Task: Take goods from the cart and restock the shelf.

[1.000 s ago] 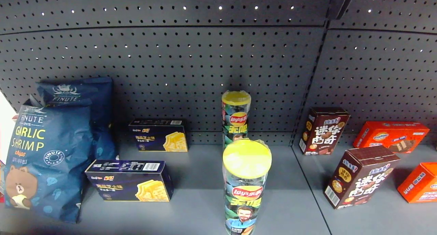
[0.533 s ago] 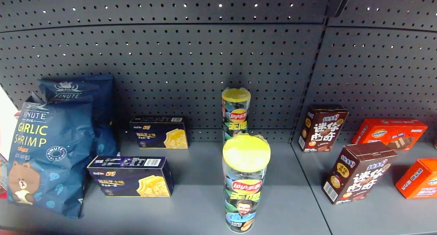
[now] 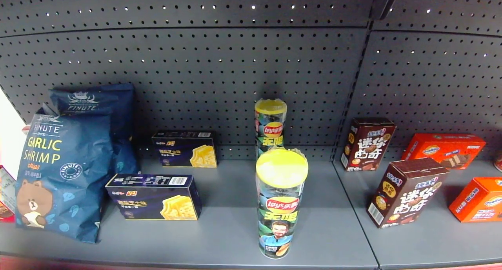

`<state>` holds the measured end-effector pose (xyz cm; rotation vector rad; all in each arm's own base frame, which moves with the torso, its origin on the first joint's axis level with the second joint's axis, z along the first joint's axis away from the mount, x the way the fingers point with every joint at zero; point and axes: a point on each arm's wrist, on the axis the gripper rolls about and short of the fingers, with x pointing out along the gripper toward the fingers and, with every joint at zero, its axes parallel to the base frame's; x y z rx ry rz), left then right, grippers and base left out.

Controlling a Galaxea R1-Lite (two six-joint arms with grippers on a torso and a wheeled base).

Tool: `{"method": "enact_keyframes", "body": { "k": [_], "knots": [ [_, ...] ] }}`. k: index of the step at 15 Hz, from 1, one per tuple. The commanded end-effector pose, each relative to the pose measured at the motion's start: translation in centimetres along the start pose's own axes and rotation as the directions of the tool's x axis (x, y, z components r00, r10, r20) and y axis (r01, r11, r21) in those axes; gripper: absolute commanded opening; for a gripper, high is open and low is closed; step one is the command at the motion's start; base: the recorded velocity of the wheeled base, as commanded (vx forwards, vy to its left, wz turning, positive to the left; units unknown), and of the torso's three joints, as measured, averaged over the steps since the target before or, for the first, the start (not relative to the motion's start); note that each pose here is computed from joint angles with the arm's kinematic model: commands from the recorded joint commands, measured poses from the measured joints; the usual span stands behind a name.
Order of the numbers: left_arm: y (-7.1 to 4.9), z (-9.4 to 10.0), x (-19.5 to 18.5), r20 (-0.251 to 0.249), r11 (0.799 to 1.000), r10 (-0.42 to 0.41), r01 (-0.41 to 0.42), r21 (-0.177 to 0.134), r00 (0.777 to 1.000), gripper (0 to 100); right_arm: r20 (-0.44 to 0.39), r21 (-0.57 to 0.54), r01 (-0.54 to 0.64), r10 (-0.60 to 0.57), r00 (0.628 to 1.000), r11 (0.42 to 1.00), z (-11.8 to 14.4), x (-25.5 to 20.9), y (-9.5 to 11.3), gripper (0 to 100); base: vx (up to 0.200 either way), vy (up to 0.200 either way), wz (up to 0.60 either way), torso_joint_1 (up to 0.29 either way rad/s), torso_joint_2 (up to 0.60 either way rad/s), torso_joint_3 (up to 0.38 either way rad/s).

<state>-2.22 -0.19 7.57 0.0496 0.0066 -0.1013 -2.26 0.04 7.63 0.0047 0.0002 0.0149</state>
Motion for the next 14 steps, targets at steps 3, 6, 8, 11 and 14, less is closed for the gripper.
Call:
{"method": "enact_keyframes", "body": {
  "k": [3, 6, 8, 11, 14],
  "knots": [
    [0.0, 0.0, 0.0, 0.0, 1.0, 0.004, -0.004, -0.006, 1.0, 100, -0.001, 0.0, 0.0, 0.0, 1.0, 1.0, 0.01, 0.02, 0.0, 100, 0.0, 0.0, 0.0, 0.0, 0.0, 0.0],
    [0.01, 0.04, -0.01, 0.001, 1.0, 0.008, -0.008, -0.016, 1.0, 100, -0.001, 0.0, 0.0, 0.0, 1.0, 1.0, 0.01, 0.02, 0.0, 100, 0.0, 0.0, 0.0, 0.0, 0.0, 0.0],
    [0.01, 0.0, 0.0, 0.0, 1.0, 0.007, -0.007, -0.015, 1.0, 100, -0.001, 0.0, -0.002, 0.002, 1.0, 1.0, 0.01, 0.02, 0.0, 100, 0.0, 0.0, 0.0, 0.0, 0.0, 0.0],
    [0.01, 0.04, -0.01, 0.001, 1.0, 0.009, -0.009, -0.016, 1.0, 100, -0.003, 0.0, 0.0, 0.0, 1.0, 1.0, -0.01, 0.02, 0.0, 100, 0.0, 0.0, 0.0, 0.0, 0.0, 0.0],
    [0.01, 0.04, -0.01, 0.001, 1.0, 0.009, -0.009, -0.016, 1.0, 100, -0.001, 0.001, 0.001, -0.001, 1.0, 1.0, 0.01, 0.02, 0.0, 100, 0.0, 0.0, 0.0, 0.0, 0.0, 0.0]
  ]
}}
